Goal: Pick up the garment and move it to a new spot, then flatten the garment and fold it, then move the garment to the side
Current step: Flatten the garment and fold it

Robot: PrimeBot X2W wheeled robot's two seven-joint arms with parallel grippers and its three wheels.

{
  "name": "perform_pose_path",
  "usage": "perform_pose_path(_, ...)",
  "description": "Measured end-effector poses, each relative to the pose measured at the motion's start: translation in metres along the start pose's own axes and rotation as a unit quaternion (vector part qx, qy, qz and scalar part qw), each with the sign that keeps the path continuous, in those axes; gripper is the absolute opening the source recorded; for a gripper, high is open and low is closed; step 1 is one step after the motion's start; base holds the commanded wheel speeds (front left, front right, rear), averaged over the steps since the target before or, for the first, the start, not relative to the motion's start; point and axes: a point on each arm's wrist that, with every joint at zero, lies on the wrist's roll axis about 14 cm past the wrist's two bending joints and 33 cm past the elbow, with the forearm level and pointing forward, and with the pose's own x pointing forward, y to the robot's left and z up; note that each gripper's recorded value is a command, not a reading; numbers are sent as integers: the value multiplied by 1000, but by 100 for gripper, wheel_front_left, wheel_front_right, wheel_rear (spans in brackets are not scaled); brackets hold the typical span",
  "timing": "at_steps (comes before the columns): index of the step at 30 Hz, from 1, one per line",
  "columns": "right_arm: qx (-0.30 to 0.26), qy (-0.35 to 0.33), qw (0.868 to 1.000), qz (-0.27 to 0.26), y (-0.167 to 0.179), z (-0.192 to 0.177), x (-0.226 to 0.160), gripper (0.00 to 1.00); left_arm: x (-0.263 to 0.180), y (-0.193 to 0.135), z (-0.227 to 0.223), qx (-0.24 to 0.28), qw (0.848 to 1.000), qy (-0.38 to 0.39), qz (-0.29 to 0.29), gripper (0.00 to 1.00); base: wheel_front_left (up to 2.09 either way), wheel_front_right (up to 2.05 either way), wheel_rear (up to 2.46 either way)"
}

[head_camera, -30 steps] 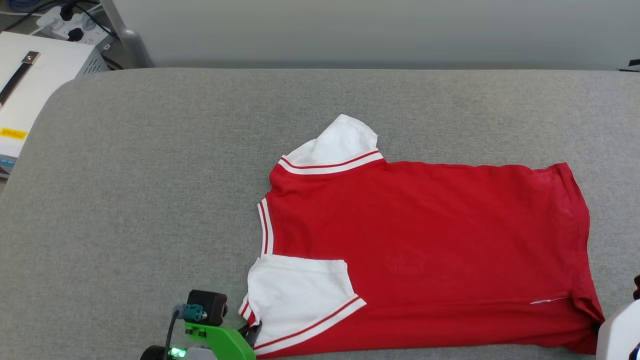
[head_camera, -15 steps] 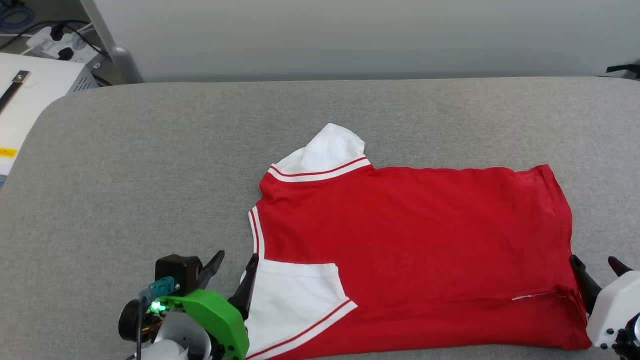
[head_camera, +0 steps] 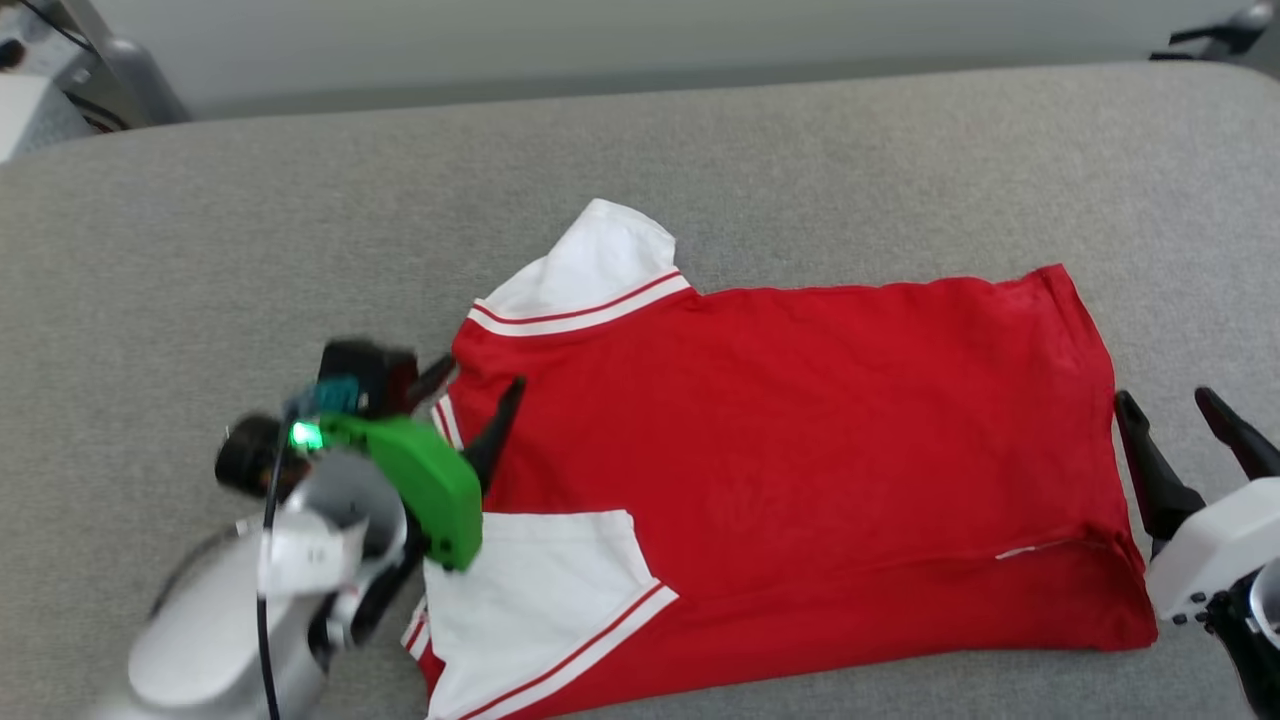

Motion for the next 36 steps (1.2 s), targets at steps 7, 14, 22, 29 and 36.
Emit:
perform_pose_path(7,-4,11,1000,-3,-3,-10,18,100,62,11,30,72,995,60,-42,100,0,0,0)
perform_pose_path(14,1,31,999,-12,-8,-29,31,100,108,33,3,92,979,175,-43,100,0,0,0)
perform_pose_path(22,3,56,998,-36,-24,-50,34,100,149,42,-25,92,968,229,-48,100,0,0,0)
perform_pose_path(29,2,68,997,-39,-26,-60,37,100,171,38,-25,94,968,227,-55,100,0,0,0)
perform_pose_path(36,5,76,996,-39,-26,-66,36,100,175,25,-31,95,964,239,-70,0,0,0,0)
